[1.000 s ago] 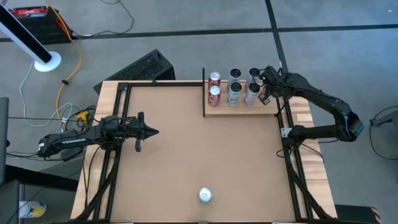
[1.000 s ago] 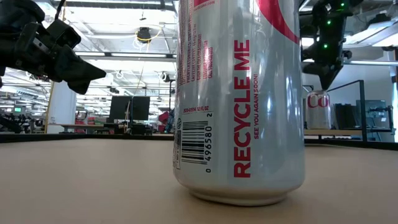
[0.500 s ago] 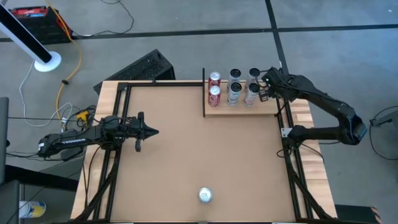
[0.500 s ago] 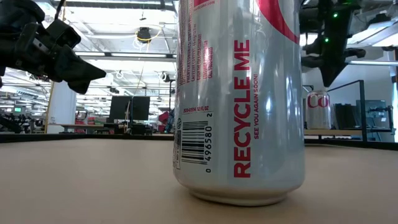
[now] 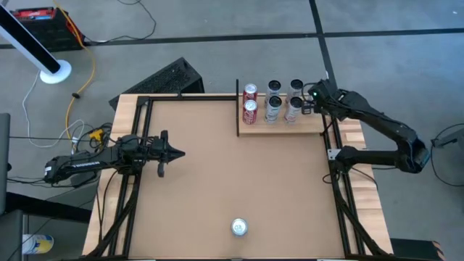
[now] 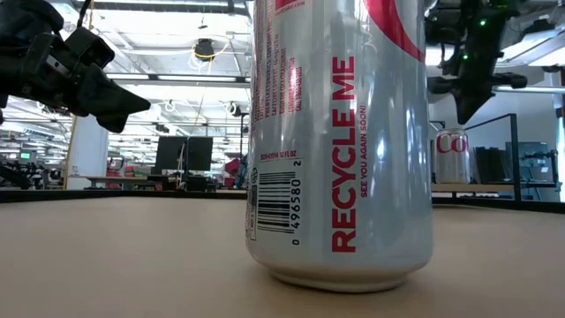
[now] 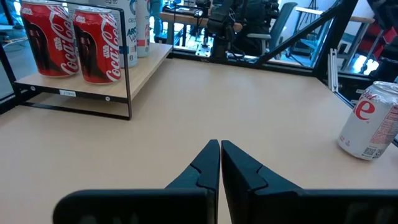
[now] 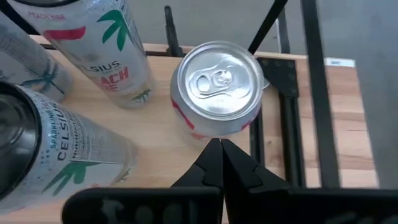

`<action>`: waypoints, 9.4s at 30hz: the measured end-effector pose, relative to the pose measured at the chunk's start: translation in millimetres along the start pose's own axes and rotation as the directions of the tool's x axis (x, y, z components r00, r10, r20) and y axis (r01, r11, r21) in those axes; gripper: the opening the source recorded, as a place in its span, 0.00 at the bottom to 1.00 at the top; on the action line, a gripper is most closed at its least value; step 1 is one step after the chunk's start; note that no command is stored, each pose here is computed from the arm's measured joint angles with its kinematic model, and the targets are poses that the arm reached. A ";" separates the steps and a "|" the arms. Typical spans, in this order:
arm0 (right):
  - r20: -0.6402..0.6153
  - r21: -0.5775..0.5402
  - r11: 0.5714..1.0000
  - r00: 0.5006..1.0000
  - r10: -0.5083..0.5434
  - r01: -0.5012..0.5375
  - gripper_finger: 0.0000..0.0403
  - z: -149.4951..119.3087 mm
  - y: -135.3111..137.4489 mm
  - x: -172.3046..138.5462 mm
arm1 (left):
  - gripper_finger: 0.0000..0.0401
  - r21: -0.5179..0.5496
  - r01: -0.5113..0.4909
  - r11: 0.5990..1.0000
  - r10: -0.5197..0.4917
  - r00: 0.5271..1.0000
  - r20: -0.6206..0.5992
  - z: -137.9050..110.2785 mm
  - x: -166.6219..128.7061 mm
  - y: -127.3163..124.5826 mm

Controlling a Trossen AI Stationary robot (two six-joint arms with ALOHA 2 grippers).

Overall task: Place canned beverage on shelf
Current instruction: Put the top white soda can on the shelf, then put the white soda can on the shelf

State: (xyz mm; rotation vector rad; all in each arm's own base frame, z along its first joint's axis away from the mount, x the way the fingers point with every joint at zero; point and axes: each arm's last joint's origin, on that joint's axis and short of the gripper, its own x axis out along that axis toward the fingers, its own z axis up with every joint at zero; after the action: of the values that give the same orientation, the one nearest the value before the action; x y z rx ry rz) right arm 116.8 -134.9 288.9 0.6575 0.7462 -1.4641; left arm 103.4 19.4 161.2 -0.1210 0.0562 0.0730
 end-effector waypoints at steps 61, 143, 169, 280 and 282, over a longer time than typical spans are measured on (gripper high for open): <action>0.140 -0.351 0.526 0.512 0.848 -0.775 0.05 -51.5 59.8 -128.5 | 0.00 -0.203 0.262 0.943 -0.232 0.959 0.160 21.0 8.1 -27.6; -0.148 -0.617 0.206 0.369 0.918 -0.760 0.05 -158.8 75.0 -181.0 | 0.96 0.177 -0.136 0.975 0.183 0.941 -0.284 4.1 240.0 -302.2; -0.142 -0.594 0.227 0.379 0.915 -0.771 0.05 -156.9 76.0 -179.2 | 0.70 0.187 -0.218 0.958 0.266 0.918 -0.293 -36.1 216.8 -281.7; -0.401 -0.859 -0.028 0.636 0.660 -0.512 0.98 -127.2 220.7 -107.9 | 0.86 0.129 -0.062 0.990 0.061 0.998 0.013 44.0 56.9 -44.6; -0.424 -0.856 -0.062 0.627 0.654 -0.514 0.98 -128.5 224.3 -106.4 | 0.86 0.140 -0.074 0.987 0.071 0.997 0.021 44.8 56.9 -44.3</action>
State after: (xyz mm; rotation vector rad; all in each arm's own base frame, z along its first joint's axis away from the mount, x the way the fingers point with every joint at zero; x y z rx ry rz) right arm 338.4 35.2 280.1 -0.1573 0.9113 0.0198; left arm 165.7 -15.1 207.4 0.0230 0.0493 0.1425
